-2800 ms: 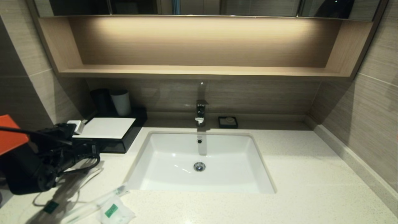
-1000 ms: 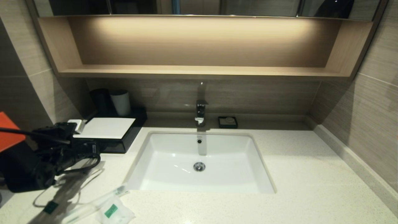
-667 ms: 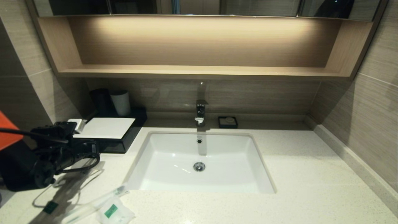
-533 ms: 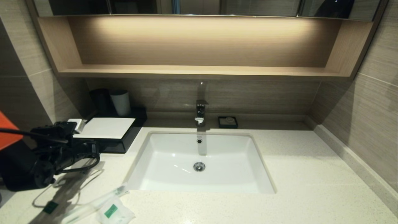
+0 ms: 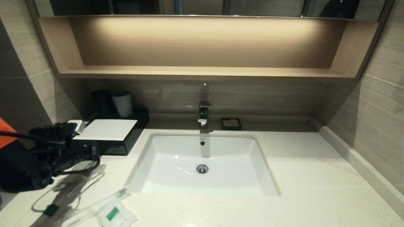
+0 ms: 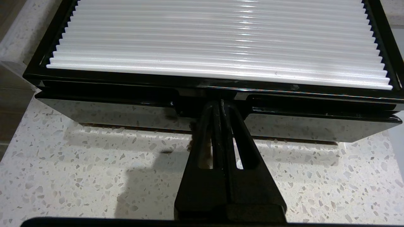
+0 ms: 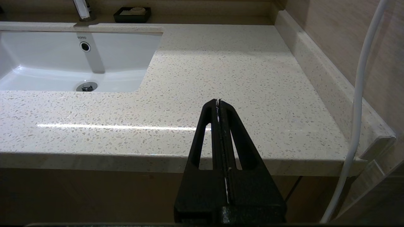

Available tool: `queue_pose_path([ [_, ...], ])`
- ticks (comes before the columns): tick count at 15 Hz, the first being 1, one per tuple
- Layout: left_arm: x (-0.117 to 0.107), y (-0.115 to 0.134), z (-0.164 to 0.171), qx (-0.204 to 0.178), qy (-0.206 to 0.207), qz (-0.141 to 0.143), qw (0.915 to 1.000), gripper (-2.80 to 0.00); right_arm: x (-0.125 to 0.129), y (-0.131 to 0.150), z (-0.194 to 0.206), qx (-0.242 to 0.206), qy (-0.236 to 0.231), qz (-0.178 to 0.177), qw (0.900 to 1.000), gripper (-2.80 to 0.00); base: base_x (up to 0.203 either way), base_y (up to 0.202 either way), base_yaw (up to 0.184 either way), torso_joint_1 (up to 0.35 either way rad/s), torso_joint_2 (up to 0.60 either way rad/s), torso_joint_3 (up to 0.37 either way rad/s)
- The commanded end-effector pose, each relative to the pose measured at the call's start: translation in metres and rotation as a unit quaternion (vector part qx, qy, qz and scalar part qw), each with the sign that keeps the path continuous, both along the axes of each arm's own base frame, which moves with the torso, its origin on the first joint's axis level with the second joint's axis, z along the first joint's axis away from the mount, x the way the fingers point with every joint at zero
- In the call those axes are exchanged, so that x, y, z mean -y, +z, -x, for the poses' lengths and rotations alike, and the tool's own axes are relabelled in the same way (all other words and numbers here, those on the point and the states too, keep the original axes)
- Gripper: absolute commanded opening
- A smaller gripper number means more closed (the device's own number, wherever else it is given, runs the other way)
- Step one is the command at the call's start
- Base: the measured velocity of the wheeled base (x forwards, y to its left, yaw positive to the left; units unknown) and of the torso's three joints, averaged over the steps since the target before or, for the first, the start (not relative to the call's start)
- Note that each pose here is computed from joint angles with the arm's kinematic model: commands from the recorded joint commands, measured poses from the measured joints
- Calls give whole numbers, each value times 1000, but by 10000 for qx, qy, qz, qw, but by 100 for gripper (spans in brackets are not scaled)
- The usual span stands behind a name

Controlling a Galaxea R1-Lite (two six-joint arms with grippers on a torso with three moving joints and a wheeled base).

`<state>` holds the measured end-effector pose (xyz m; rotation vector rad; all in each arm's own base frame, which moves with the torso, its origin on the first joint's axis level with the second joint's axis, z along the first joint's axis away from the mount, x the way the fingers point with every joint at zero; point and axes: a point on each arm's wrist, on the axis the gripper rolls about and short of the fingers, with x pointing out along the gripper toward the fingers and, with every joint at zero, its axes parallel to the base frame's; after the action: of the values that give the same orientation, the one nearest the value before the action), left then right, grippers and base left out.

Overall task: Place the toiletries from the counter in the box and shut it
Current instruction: Open the drawer

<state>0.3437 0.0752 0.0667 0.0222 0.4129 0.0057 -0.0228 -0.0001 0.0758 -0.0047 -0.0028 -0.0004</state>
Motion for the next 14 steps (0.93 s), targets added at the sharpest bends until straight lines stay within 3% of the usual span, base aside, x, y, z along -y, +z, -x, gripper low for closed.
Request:
queue_pose_path([
  [1,0,3,1,14,-15,-32,10000,-280,0,0,0,2,2,-1,10000,-280,0,0,0,0,0,0],
  [7,1,6,5,-176,-63,-92,9998,-280,0,0,0,2,2,-1,10000,-280,0,0,0,0,0,0],
  [14,-1,6,-1,-127,-59,-97,9999,-280,0,0,0,0,2,1,10000,-280,0,0,0,0,0,0],
])
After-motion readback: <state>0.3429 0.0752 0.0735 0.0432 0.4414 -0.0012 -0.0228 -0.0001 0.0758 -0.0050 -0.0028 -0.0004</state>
